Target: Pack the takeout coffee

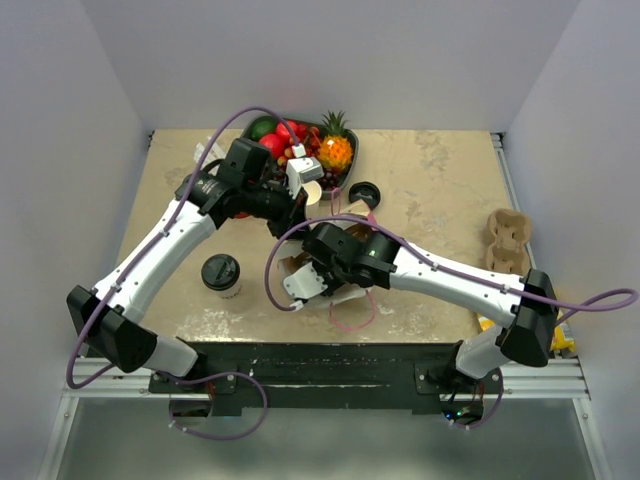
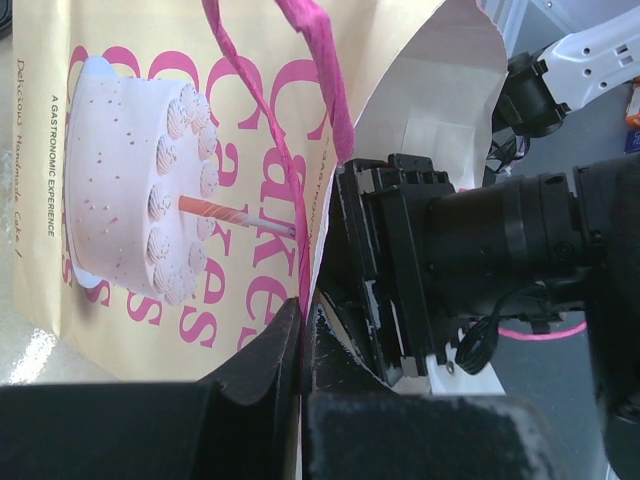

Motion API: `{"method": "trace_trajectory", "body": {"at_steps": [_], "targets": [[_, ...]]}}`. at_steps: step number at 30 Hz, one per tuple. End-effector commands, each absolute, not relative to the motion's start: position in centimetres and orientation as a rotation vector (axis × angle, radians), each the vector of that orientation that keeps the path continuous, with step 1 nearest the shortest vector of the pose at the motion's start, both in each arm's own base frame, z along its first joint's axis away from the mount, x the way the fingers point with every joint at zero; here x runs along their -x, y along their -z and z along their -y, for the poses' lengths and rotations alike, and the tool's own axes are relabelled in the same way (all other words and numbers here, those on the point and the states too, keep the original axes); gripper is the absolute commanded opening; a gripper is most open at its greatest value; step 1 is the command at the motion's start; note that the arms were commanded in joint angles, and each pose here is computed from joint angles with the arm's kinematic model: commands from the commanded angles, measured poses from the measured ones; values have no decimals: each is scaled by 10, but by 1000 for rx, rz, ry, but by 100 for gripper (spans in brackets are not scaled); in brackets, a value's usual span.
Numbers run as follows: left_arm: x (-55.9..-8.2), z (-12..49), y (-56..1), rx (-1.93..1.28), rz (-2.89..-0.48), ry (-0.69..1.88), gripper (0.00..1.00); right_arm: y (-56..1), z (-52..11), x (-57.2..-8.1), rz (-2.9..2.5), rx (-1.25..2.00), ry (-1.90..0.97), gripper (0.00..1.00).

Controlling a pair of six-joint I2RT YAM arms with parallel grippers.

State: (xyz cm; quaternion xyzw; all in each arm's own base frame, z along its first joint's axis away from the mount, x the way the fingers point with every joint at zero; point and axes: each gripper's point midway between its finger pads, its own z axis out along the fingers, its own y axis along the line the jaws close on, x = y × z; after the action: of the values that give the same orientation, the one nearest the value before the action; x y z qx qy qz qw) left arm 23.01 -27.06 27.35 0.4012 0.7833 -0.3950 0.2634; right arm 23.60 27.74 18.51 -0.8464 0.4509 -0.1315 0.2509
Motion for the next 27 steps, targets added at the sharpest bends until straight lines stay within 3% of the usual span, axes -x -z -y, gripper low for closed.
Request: {"method": "trace_trajectory", "body": {"at_steps": [1, 10, 27], "targets": [[-231, 273, -288, -1089, -2068, 1087, 0, -186, -272, -244, -1243, 2251, 369, 0], [-223, 272, -289, -1137, -2044, 1119, 0, -177, -275, -262, -1182, 2200, 337, 0], [-225, 277, -291, -1156, -2032, 1148, 0, -161, -303, -246, -990, 2264, 114, 0]]}}
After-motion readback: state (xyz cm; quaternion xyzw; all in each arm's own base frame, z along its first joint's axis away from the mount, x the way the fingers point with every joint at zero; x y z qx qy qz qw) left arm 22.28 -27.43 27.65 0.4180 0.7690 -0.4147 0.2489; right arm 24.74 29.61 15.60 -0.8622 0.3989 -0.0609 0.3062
